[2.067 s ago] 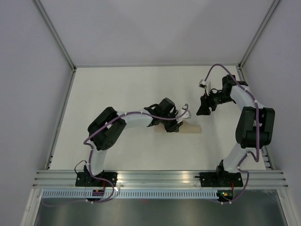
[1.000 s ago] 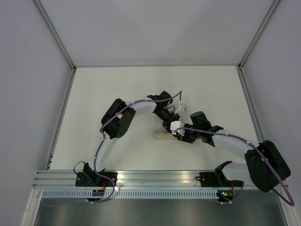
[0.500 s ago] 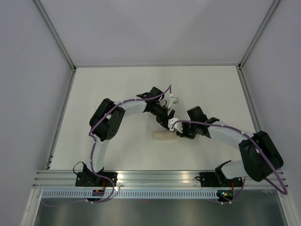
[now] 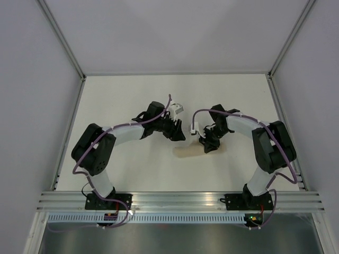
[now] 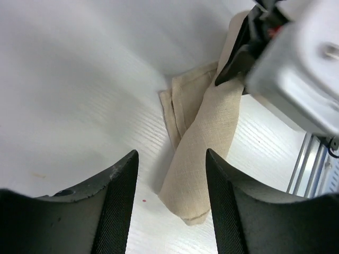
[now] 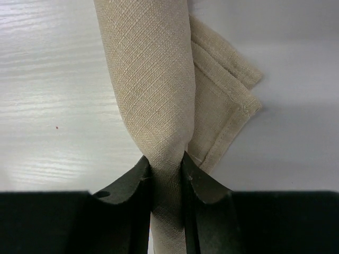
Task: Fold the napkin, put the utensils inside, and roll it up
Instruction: Roll the napkin at the center of the board.
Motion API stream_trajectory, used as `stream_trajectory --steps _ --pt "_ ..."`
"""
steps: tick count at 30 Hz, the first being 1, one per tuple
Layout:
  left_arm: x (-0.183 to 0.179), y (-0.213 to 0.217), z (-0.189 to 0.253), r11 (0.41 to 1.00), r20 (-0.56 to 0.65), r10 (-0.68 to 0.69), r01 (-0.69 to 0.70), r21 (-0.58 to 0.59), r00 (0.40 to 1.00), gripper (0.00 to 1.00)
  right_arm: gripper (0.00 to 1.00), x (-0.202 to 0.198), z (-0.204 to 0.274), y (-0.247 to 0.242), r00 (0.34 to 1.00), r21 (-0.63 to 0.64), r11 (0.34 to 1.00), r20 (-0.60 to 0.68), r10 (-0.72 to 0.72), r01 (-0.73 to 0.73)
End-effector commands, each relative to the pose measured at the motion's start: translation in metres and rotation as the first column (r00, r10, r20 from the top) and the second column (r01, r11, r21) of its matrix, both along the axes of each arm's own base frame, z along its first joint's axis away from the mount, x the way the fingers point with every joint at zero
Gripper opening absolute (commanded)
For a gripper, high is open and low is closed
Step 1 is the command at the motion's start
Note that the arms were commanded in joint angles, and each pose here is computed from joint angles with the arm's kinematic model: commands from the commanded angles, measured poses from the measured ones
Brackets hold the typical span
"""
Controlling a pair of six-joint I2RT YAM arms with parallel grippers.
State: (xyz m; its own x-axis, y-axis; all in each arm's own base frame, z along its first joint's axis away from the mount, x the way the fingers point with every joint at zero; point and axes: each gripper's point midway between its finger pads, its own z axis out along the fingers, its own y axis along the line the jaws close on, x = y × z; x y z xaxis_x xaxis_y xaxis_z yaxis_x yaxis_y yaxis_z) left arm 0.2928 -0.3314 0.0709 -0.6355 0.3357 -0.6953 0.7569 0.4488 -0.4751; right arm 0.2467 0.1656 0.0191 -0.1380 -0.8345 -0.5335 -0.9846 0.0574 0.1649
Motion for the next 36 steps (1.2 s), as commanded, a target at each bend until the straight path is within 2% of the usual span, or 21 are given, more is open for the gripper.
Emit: stream_trajectory --steps 1,5,6,8,9,11,15,17,18,27,36 --pt "0.024 0.002 0.057 0.981 0.209 0.158 -0.129 -0.146 0.965 0.59 0.25 -0.017 -0.003 -0.007 0.987 -0.012 0.999 -0.152 0.040 -0.043" --pt "0.018 0.018 0.066 0.968 0.349 0.240 -0.197 -0.155 0.906 0.61 0.25 -0.009 -0.013 -0.007 0.973 -0.022 0.999 -0.228 0.029 -0.035" --pt "0.006 0.020 0.056 0.971 0.364 0.232 -0.194 -0.138 0.902 0.62 0.25 -0.001 -0.011 -0.004 0.975 -0.016 0.999 -0.221 0.031 -0.035" --pt "0.008 0.025 0.071 0.960 0.458 0.279 -0.229 -0.163 0.844 0.64 0.25 -0.003 -0.017 -0.004 0.960 -0.022 0.999 -0.278 0.025 -0.032" --pt "-0.005 0.022 0.063 0.966 0.473 0.257 -0.211 -0.148 0.843 0.66 0.25 0.005 -0.014 -0.002 0.962 -0.018 0.999 -0.273 0.027 -0.034" --pt "-0.006 0.023 0.069 0.964 0.558 0.263 -0.229 -0.132 0.787 0.67 0.25 0.008 -0.018 0.001 0.948 -0.023 0.999 -0.316 0.027 -0.036" --pt "-0.024 0.001 0.065 0.987 0.690 0.127 -0.157 -0.020 0.713 0.70 0.26 0.014 -0.023 0.002 0.932 -0.035 0.999 -0.362 0.014 -0.029" --pt "-0.032 -0.014 0.059 0.991 0.719 0.064 -0.127 0.034 0.692 0.70 0.26 0.017 -0.027 0.003 0.927 -0.041 0.999 -0.376 0.009 -0.026" --pt "-0.030 -0.016 0.059 0.989 0.757 0.031 -0.130 0.072 0.653 0.71 0.26 0.017 -0.028 0.003 0.924 -0.044 0.999 -0.384 0.006 -0.025" --pt "-0.051 -0.075 0.018 0.948 0.830 -0.274 -0.011 0.320 0.486 0.78 0.26 0.027 -0.041 0.005 0.903 -0.075 0.997 -0.427 -0.040 0.008" --pt "-0.041 -0.092 -0.018 0.877 0.802 -0.446 0.014 0.481 0.397 0.81 0.26 0.031 -0.043 0.005 0.881 -0.087 0.996 -0.469 -0.057 0.019"
